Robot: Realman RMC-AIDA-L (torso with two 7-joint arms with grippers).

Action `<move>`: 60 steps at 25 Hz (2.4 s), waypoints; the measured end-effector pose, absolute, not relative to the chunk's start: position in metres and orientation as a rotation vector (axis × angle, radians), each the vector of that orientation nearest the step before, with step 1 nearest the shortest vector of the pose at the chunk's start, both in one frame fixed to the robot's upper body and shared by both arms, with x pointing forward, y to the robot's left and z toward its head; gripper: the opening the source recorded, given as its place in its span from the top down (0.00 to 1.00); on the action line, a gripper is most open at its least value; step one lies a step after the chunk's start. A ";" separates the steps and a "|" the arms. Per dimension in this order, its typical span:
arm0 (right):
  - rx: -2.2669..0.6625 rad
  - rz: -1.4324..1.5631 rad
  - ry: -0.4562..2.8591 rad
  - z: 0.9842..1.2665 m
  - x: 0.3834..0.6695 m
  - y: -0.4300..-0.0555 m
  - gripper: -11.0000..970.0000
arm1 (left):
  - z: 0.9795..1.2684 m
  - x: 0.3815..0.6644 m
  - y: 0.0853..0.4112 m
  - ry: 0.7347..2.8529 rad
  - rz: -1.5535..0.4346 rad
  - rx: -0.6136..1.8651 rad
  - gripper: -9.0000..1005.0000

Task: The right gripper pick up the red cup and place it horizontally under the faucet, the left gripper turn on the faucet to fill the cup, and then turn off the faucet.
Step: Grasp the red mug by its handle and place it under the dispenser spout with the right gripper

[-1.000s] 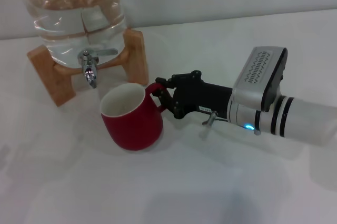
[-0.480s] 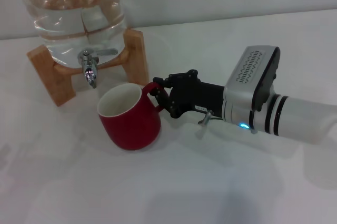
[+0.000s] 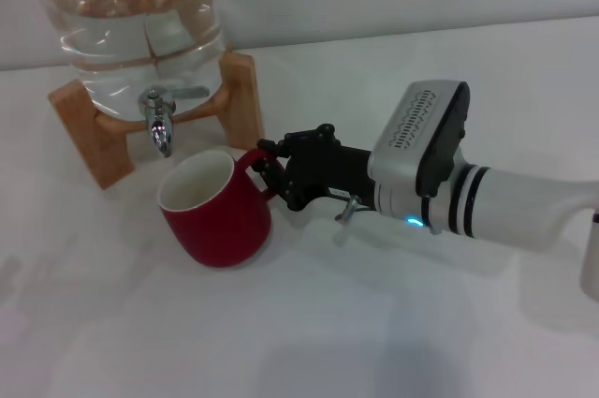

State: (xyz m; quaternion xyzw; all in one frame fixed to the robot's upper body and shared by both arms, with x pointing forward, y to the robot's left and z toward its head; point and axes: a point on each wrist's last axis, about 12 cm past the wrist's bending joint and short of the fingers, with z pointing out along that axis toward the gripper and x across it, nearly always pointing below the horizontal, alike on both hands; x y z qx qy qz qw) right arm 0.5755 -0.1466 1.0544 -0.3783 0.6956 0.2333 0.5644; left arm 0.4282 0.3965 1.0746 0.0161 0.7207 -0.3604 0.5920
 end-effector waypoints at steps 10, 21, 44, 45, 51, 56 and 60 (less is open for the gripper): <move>-0.863 0.533 1.659 1.060 0.585 -0.138 0.82 | 1.075 0.427 0.396 1.672 -0.842 0.037 0.13; -0.874 0.500 1.692 1.062 0.593 -0.130 0.83 | 1.075 0.427 0.396 1.671 -0.847 0.034 0.13; -0.911 0.517 1.680 1.065 0.591 -0.118 0.85 | 1.076 0.427 0.396 1.666 -0.855 0.043 0.13; -0.910 0.515 1.682 1.065 0.591 -0.119 0.85 | 1.076 0.427 0.395 1.666 -0.855 0.043 0.13; -0.903 0.500 1.697 1.062 0.593 -0.124 0.85 | 1.076 0.427 0.395 1.666 -0.855 0.043 0.13; -0.914 0.487 1.704 1.061 0.594 -0.124 0.85 | 1.076 0.427 0.396 1.667 -0.854 0.042 0.13; -0.917 0.476 1.714 1.060 0.595 -0.125 0.86 | 1.076 0.427 0.396 1.668 -0.854 0.041 0.13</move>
